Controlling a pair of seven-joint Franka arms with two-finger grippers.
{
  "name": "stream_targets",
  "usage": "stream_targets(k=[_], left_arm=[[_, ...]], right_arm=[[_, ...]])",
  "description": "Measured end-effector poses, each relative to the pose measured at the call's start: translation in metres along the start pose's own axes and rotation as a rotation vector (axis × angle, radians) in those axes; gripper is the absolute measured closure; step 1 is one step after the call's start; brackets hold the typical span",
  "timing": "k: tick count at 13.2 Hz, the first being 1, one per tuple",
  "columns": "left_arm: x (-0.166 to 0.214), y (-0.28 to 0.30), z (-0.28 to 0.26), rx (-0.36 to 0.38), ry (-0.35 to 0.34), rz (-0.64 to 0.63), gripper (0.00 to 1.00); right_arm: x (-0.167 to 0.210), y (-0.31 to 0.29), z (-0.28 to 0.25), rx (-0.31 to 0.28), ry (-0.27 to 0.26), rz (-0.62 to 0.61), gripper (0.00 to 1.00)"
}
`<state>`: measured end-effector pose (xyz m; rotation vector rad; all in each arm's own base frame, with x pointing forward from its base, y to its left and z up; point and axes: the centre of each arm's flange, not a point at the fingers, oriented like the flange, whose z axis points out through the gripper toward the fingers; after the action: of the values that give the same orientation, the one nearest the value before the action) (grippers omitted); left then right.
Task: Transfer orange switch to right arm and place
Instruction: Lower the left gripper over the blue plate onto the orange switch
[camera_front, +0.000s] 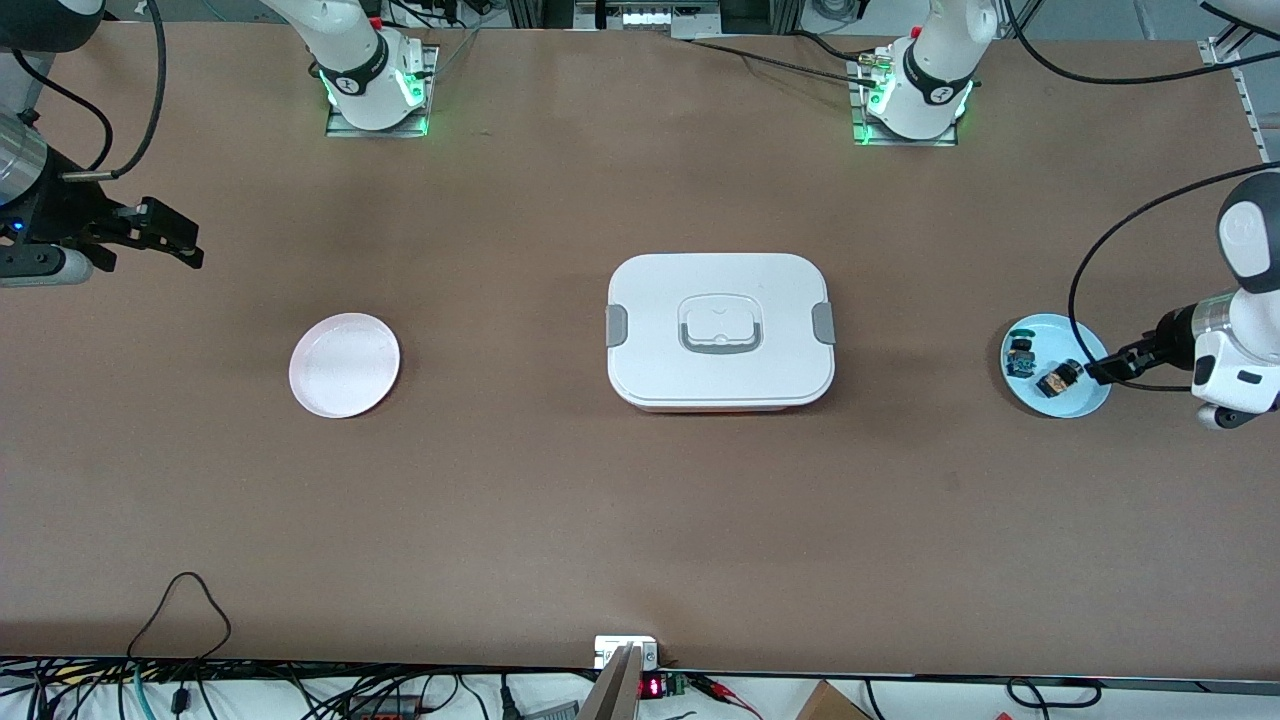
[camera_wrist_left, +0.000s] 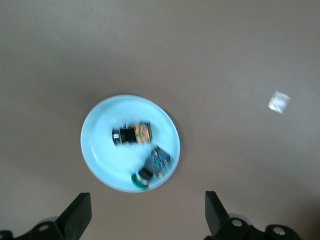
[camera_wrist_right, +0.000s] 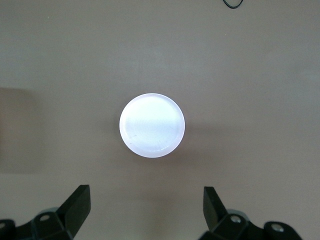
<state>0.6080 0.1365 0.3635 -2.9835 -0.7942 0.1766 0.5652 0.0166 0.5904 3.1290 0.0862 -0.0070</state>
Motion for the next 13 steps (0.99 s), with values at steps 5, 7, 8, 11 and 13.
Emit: stream_targets(k=[5, 7, 8, 11, 13], left_arm=[[0.01, -0.018, 0.086, -0.025, 0.079, -0.033, 0.0], [0.012, -0.019, 0.111, -0.016, 0.06, -0.036, 0.01], [0.012, -0.02, 0.121, -0.012, 0.047, -0.037, 0.02], [0.014, -0.026, 0.14, -0.005, 0.028, -0.048, 0.02], [0.014, -0.035, 0.152, -0.007, 0.03, -0.06, 0.02]], right_arm=[[0.0, 0.0, 0.0, 0.0, 0.0, 0.0, 0.0], [0.0, 0.0, 0.0, 0.0, -0.001, 0.0, 0.0], [0.0, 0.0, 0.0, 0.0, -0.001, 0.0, 0.0], [0.0, 0.0, 0.001, 0.0, -0.001, 0.0, 0.0], [0.001, 0.0, 0.001, 0.0, -0.002, 0.0, 0.0]])
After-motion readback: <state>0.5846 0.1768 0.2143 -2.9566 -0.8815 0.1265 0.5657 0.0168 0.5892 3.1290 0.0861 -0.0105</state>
